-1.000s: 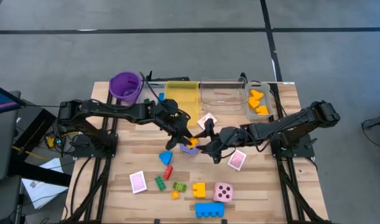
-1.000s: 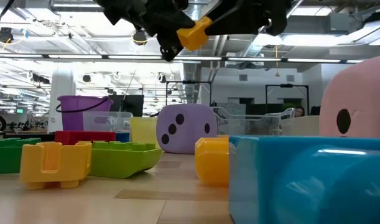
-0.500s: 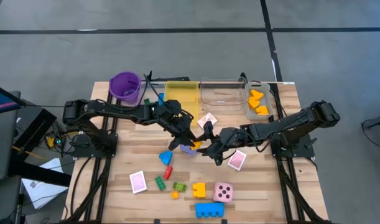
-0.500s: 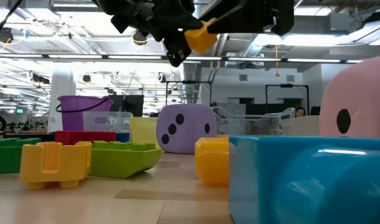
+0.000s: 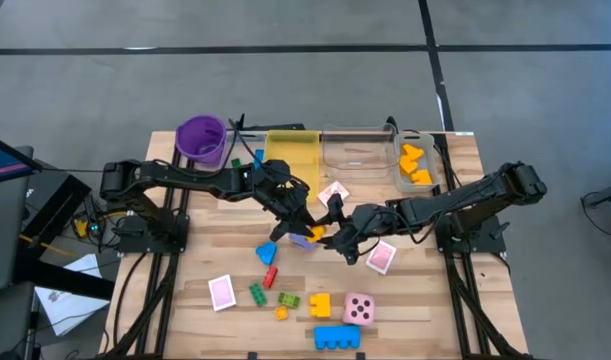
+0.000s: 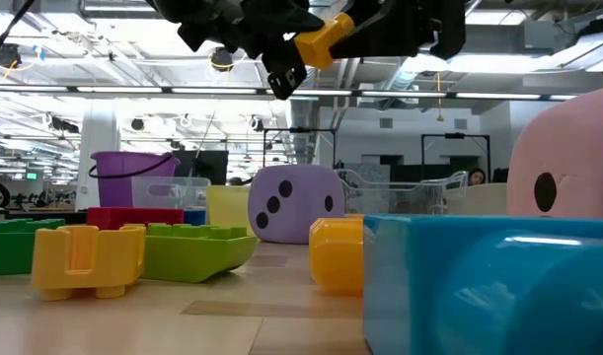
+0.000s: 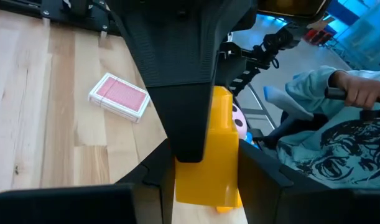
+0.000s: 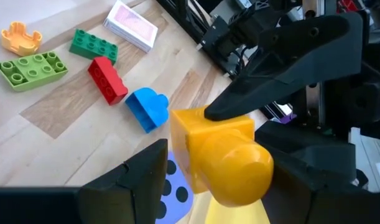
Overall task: Pick & Place Toys
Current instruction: Put the large yellow game piece into the gray bin
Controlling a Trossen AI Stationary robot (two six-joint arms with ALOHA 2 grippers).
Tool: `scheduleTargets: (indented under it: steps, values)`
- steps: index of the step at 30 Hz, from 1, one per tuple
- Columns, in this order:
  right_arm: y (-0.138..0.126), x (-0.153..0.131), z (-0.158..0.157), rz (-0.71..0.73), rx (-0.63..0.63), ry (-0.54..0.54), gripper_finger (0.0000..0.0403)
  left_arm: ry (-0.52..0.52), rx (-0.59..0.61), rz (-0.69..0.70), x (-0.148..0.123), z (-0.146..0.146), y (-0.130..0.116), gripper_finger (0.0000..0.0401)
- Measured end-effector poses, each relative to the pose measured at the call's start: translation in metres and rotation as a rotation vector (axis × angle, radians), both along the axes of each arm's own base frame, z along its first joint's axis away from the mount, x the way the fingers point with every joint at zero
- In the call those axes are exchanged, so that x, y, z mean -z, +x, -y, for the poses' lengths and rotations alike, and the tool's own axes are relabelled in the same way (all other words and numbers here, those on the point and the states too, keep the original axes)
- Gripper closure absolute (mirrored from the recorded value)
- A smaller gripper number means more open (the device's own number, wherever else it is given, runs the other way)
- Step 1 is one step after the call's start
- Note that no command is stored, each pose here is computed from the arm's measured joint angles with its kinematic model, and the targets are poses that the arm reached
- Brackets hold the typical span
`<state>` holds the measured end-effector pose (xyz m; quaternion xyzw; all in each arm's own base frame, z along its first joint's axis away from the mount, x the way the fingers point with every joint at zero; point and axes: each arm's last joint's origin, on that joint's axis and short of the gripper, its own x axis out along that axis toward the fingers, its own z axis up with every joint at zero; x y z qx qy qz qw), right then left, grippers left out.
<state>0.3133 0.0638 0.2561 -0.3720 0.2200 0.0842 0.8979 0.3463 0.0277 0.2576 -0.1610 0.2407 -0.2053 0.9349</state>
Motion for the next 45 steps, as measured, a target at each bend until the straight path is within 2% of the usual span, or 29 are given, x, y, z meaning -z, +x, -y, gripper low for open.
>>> scheduleTargets:
  steps: [4, 14, 21, 27, 30, 35, 39, 42, 45]
  values:
    - [0.0, 0.0, 0.0, 0.0, 0.007, 0.013, 0.0198, 0.001, 0.0, 0.002, 0.0, 0.0, 0.0, 0.0288]
    - [0.0, 0.0, 0.0, 0.002, 0.007, 0.012, 0.0268, -0.001, -0.003, 0.005, 0.0, -0.001, 0.0, 0.0283]
    - [0.0, 0.0, 0.0, -0.007, 0.017, 0.032, 0.0259, 0.013, -0.019, 0.018, -0.002, -0.002, 0.0, 0.0237]
    - [-0.001, 0.002, -0.001, -0.015, 0.026, 0.064, 0.0271, 0.011, -0.045, -0.008, -0.001, -0.01, -0.002, 0.0212]
    - [-0.001, 0.002, -0.001, -0.013, 0.037, 0.082, 0.0269, 0.027, -0.067, -0.036, -0.003, -0.02, -0.01, 0.0207]
    - [-0.001, 0.002, 0.0, -0.008, 0.081, 0.138, 0.0261, 0.121, -0.109, -0.027, -0.021, -0.043, -0.035, 0.0202]
    - [-0.002, -0.001, 0.004, 0.027, 0.226, 0.143, 0.0269, 0.282, -0.237, 0.043, -0.046, -0.06, -0.06, 0.0203]
    - [-0.002, -0.004, 0.013, 0.089, 0.42, 0.148, 0.0266, 0.444, -0.366, 0.096, -0.066, -0.069, -0.079, 0.0203]
    - [-0.01, -0.007, 0.028, 0.118, 0.636, 0.192, 0.0255, 0.533, -0.499, 0.116, -0.08, -0.074, -0.097, 0.0203]
